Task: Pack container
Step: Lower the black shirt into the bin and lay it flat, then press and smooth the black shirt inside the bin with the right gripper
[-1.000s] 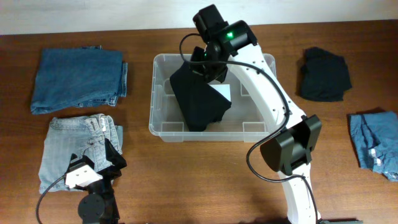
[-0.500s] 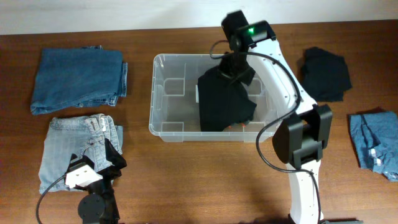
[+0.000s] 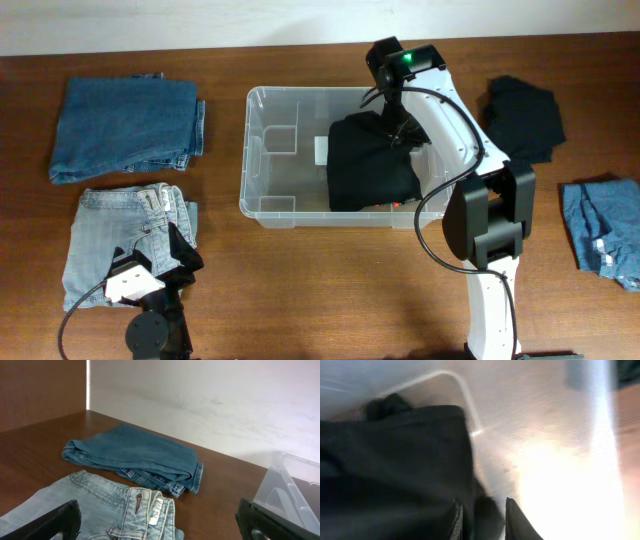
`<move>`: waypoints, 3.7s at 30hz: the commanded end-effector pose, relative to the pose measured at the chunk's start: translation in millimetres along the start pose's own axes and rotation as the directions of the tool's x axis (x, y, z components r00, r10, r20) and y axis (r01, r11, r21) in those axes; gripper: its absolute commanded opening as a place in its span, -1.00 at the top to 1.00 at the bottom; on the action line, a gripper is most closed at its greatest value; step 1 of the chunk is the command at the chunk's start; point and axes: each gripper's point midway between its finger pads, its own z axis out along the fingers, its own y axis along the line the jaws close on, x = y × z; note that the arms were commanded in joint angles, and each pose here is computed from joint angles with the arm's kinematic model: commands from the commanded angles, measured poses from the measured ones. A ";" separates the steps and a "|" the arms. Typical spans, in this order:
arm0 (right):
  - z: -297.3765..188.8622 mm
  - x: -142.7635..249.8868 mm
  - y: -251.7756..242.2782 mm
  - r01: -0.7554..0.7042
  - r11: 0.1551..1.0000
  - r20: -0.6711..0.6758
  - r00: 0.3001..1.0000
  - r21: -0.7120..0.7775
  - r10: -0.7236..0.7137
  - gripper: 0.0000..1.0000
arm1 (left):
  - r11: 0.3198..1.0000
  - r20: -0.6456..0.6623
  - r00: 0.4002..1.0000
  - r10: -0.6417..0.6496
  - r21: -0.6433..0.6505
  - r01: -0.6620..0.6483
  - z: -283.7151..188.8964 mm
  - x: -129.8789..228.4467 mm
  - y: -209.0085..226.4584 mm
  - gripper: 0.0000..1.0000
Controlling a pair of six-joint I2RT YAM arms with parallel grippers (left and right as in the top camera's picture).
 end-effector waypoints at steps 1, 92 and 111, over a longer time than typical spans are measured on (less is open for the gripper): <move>-21.9 -24.2 -28.1 -0.009 0.994 0.116 0.993 0.109 -0.004 0.55 | 1.000 0.004 1.000 -0.002 -0.015 0.002 -0.2 -0.3 3.1 -0.99; 51.7 125.4 7.8 0.437 0.868 -0.362 0.789 -0.237 -0.496 0.34 | 1.000 0.004 1.000 -0.002 -0.015 0.002 -0.2 -0.3 3.1 -0.99; 12.6 47.2 31.3 0.430 0.878 -0.091 0.886 -0.210 -0.456 0.35 | 1.000 0.004 1.000 -0.002 -0.015 0.002 -0.2 -0.3 3.1 -0.99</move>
